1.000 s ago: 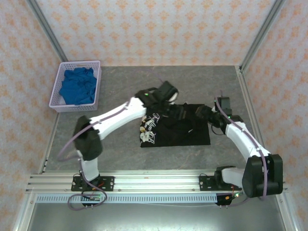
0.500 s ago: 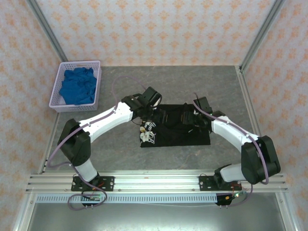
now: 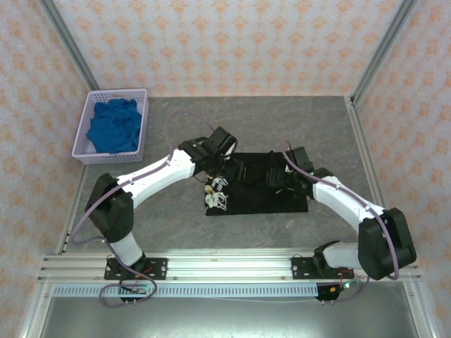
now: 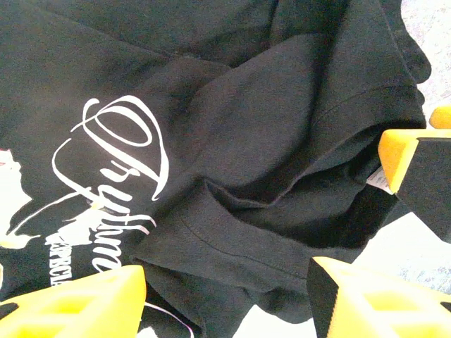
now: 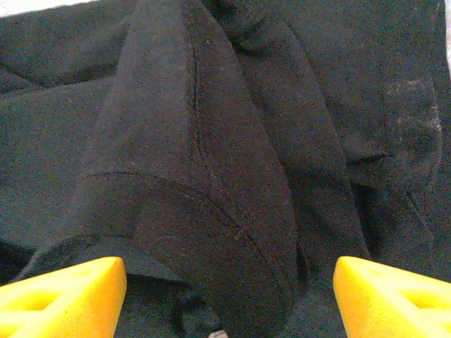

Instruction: Fold the inside-out t-shirt

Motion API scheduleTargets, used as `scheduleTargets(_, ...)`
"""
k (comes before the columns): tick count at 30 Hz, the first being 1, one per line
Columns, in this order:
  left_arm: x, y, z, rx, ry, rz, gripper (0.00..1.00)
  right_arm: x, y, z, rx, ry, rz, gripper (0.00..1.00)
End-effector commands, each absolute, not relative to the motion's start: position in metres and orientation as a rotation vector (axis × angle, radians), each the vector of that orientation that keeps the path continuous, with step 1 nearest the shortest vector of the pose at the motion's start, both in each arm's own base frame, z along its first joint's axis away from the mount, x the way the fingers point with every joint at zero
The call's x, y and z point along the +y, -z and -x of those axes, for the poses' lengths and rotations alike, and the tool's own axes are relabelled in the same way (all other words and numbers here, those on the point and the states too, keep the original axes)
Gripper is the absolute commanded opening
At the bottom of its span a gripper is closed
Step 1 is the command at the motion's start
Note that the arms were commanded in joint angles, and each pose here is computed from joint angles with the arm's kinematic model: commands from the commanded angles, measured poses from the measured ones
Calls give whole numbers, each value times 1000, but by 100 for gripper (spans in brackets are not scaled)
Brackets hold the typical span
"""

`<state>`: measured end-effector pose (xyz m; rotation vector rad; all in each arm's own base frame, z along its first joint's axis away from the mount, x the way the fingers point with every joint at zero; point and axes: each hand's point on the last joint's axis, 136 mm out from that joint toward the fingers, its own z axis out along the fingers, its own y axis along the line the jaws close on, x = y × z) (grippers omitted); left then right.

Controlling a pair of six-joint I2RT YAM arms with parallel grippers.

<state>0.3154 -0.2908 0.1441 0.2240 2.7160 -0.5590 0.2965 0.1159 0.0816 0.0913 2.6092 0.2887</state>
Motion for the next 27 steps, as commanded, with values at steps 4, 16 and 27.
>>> scheduleTargets(4, -294, -134, -312, 2734, 567, -239, 63, 111, -69, -315, 2620, -189, -148, 71)
scheduleTargets(16, -325, -118, -283, 2766, 643, -450, 64, 66, -90, -395, 2476, -281, -489, 48)
scheduleTargets(27, -372, -108, -284, 2745, 716, -566, 65, 48, -83, -386, 2540, -356, -561, 69)
